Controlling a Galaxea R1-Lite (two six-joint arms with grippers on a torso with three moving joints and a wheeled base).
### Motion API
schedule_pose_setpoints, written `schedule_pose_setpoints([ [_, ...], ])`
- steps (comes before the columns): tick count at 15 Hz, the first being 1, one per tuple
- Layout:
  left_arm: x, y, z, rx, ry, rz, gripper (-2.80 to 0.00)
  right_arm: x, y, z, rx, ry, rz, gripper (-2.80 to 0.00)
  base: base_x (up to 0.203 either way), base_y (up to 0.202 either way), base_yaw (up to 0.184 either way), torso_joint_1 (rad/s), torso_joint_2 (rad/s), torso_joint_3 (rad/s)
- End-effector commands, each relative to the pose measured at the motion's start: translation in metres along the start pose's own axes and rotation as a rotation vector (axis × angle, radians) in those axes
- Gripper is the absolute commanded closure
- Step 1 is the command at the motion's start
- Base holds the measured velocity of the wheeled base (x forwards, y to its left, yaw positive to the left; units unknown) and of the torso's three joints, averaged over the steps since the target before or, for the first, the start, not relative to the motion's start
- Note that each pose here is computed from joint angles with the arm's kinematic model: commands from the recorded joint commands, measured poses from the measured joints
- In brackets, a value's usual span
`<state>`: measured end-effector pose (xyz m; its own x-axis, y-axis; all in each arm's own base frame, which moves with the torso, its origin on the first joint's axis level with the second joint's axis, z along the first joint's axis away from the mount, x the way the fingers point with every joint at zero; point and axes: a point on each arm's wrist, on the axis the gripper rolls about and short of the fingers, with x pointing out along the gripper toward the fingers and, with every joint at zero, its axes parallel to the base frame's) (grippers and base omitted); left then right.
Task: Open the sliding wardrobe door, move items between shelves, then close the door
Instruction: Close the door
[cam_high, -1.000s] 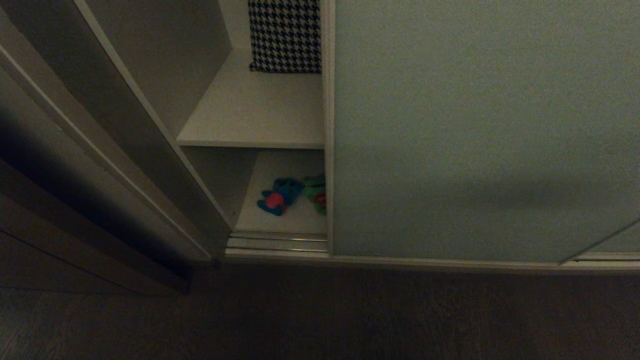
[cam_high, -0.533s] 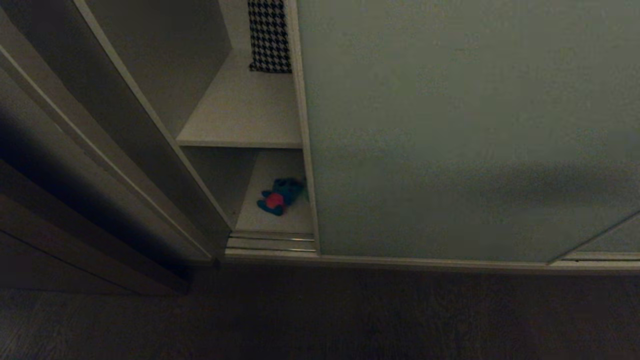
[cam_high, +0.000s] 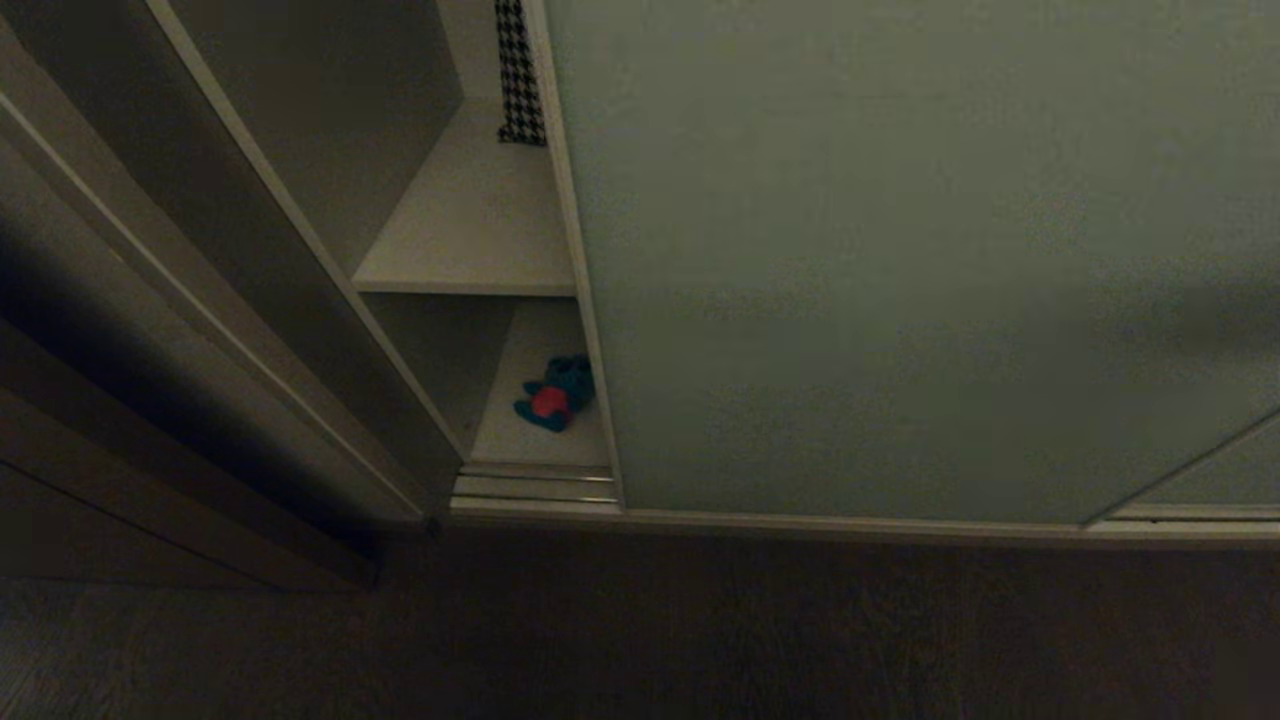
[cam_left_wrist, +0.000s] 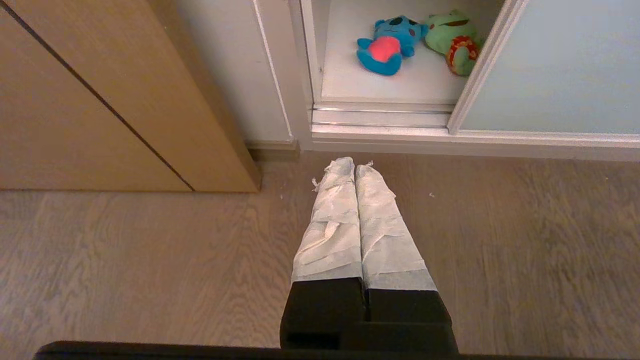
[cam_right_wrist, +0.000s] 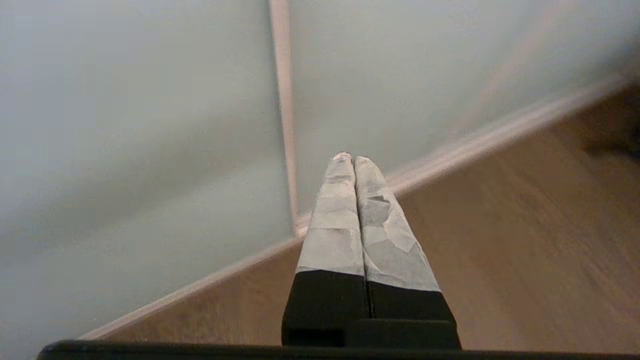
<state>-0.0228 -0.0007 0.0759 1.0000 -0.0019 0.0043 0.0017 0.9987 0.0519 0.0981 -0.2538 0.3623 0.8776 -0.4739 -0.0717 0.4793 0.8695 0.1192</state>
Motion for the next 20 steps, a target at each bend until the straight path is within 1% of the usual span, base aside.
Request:
schedule_pose_setpoints([
  [1, 0.0, 0.0, 0.0, 0.0, 0.001, 0.0, 0.0, 0.03, -0.025, -0.01, 0.034, 0.036, 0.062, 0.0, 0.0, 0.0, 0.0, 0.0, 0.0, 0.0],
  [4, 0.0, 0.0, 0.0, 0.0, 0.001, 0.0, 0.0, 0.055, -0.033, -0.014, 0.047, 0.053, 0.147, 0.0, 0.0, 0.0, 0.0, 0.0, 0.0, 0.0],
  [6, 0.0, 0.0, 0.0, 0.0, 0.001, 0.0, 0.0, 0.073, -0.035, -0.015, 0.051, 0.057, 0.179, 0.0, 0.0, 0.0, 0.0, 0.0, 0.0, 0.0],
  [8, 0.0, 0.0, 0.0, 0.0, 0.001, 0.0, 0.0, 0.09, -0.031, -0.013, 0.088, 0.054, 0.217, 0.0, 0.0, 0.0, 0.0, 0.0, 0.0, 0.0],
  [9, 0.0, 0.0, 0.0, 0.0, 0.001, 0.0, 0.0, 0.098, -0.026, -0.012, 0.123, 0.058, 0.239, 0.0, 0.0, 0.0, 0.0, 0.0, 0.0, 0.0],
  [10, 0.0, 0.0, 0.0, 0.0, 0.001, 0.0, 0.0, 0.102, -0.024, -0.013, 0.146, 0.063, 0.247, 0.0, 0.0, 0.0, 0.0, 0.0, 0.0, 0.0],
  [11, 0.0, 0.0, 0.0, 0.0, 0.001, 0.0, 0.0, 0.105, -0.022, -0.015, 0.151, 0.066, 0.256, 0.0, 0.0, 0.0, 0.0, 0.0, 0.0, 0.0],
  [14, 0.0, 0.0, 0.0, 0.0, 0.001, 0.0, 0.0, 0.116, -0.013, -0.018, 0.143, 0.068, 0.287, 0.0, 0.0, 0.0, 0.0, 0.0, 0.0, 0.0],
  [20, 0.0, 0.0, 0.0, 0.0, 0.001, 0.0, 0.0, 0.133, -0.021, -0.026, 0.132, 0.052, 0.274, 0.0, 0.0, 0.0, 0.0, 0.0, 0.0, 0.0],
])
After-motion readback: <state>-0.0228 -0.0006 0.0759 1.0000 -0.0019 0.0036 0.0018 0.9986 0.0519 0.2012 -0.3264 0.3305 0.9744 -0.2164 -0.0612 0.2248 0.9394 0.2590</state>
